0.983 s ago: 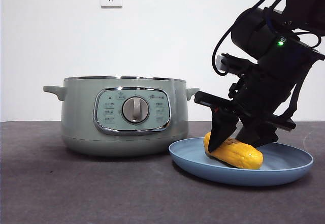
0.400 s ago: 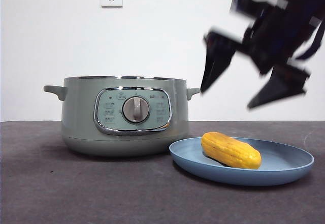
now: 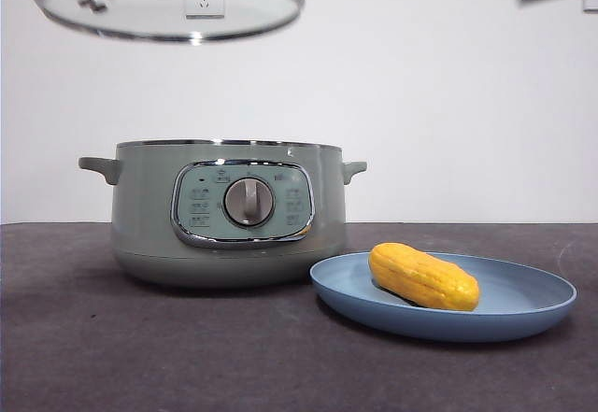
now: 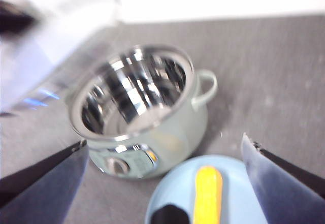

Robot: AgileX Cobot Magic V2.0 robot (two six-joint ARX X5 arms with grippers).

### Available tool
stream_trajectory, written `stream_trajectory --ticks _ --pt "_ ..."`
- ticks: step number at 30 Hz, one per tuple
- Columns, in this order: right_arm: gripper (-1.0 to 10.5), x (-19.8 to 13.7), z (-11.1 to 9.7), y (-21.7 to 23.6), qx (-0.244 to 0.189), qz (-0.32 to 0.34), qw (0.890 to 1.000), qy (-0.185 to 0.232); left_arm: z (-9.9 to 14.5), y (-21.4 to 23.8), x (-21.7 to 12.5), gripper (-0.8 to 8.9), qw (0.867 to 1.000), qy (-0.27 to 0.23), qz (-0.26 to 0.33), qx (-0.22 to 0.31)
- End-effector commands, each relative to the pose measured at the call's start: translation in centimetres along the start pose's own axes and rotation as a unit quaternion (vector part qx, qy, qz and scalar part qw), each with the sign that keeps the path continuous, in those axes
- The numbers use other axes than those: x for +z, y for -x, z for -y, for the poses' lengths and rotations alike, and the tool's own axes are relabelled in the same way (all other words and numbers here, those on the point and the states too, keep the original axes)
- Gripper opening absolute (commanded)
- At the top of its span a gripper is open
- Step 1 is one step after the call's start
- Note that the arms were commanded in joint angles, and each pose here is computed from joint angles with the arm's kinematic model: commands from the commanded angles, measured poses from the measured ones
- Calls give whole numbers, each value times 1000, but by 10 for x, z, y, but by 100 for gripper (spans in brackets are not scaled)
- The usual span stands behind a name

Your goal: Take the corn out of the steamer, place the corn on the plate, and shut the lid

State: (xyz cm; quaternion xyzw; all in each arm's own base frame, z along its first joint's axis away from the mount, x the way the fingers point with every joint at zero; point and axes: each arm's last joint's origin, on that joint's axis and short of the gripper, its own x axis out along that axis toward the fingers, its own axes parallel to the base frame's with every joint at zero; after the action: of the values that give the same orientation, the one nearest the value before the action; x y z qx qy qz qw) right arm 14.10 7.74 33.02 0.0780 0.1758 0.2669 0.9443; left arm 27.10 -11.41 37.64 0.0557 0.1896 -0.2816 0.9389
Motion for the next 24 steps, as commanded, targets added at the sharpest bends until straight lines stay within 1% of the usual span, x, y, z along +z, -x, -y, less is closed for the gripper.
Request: stream_trajectory --ticks 1,8,13,24 --pt "505 0 -2 18 3 25 1000 6 -2 -11 6 -9 999 -5 37 -1" --pt "504 -3 -4 43 7 42 999 8 -9 -50 -4 -9 999 -5 34 -1" --pt "504 -6 -2 44 -9 29 1000 7 -12 -72 -12 -9 1000 -3 28 -1" --pt "504 -10 -2 44 -13 9 1000 7 -17 -103 -29 -9 1000 0 10 0"
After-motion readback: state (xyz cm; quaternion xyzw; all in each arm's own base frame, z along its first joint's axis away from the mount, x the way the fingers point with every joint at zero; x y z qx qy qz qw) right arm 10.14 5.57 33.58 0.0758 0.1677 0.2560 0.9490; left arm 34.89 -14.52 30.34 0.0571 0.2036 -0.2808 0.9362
